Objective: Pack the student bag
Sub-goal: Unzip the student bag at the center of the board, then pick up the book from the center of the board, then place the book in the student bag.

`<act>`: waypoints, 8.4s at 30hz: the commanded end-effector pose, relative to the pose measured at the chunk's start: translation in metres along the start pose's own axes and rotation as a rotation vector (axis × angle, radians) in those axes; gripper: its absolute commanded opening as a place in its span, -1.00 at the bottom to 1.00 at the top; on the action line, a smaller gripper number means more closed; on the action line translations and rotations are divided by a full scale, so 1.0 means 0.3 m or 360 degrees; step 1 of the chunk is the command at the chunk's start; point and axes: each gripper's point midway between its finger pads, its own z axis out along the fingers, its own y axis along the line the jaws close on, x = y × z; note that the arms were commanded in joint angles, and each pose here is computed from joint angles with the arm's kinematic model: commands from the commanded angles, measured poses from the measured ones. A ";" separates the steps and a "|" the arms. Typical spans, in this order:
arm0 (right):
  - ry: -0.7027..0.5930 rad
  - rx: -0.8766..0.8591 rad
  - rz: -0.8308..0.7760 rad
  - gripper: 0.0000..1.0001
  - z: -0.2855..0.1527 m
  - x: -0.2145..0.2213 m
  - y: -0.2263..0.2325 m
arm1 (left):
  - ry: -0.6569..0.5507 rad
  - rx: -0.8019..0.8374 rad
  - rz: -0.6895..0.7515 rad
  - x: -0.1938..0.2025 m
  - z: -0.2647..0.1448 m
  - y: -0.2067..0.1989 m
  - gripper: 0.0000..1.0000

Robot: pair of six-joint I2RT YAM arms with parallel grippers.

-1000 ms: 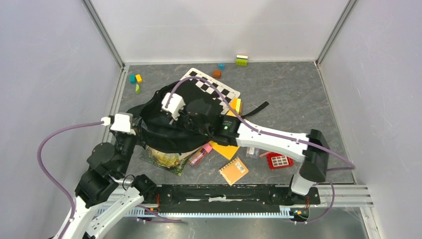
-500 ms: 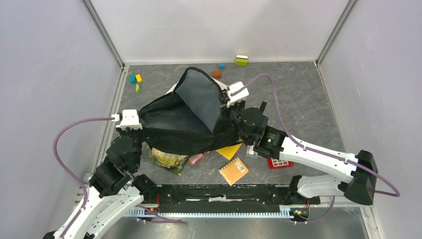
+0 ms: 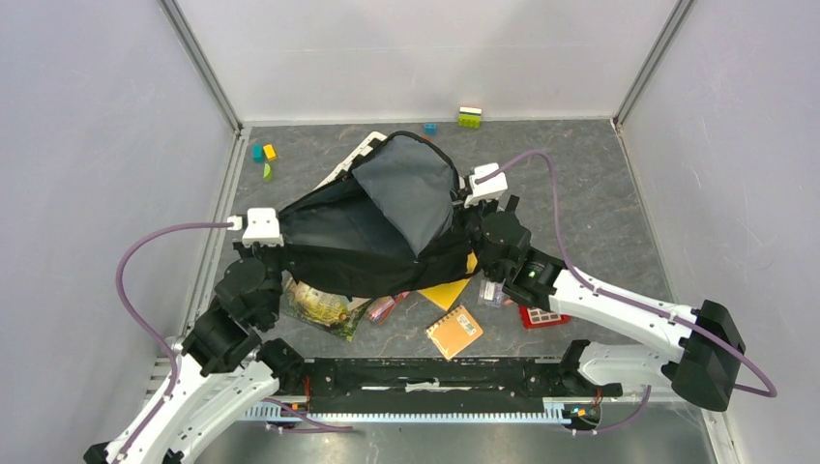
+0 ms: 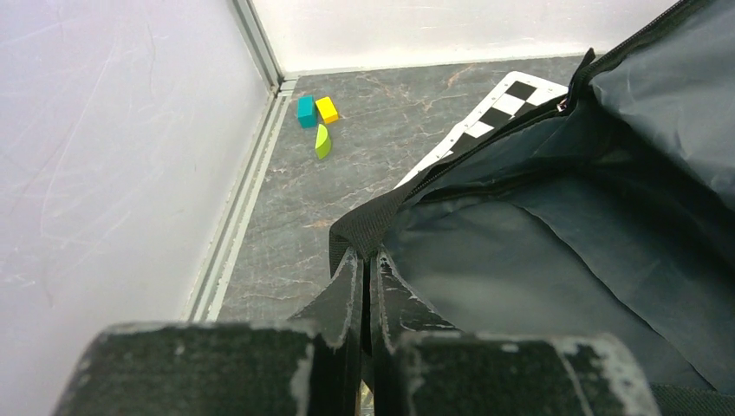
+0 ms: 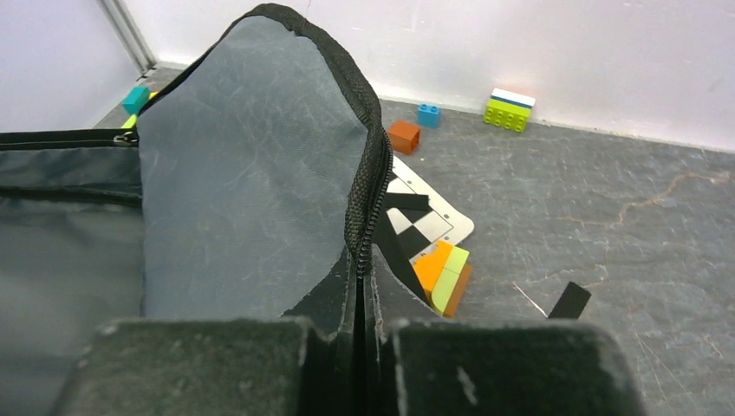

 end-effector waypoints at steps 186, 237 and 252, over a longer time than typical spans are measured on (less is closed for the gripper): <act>-0.0166 -0.0770 -0.0375 -1.00 -0.432 -0.138 0.414 | 0.0042 0.1097 -0.0269 -0.244 0.332 -0.569 -0.96; -0.0477 -0.0952 -0.0594 -1.00 -0.437 0.009 0.562 | 0.0804 0.1213 -0.1962 -0.009 -0.090 -0.587 0.99; -0.0474 -0.1262 -0.0906 -1.00 -0.523 0.110 0.708 | 0.1071 0.1047 -0.1962 0.238 -0.119 -0.599 0.84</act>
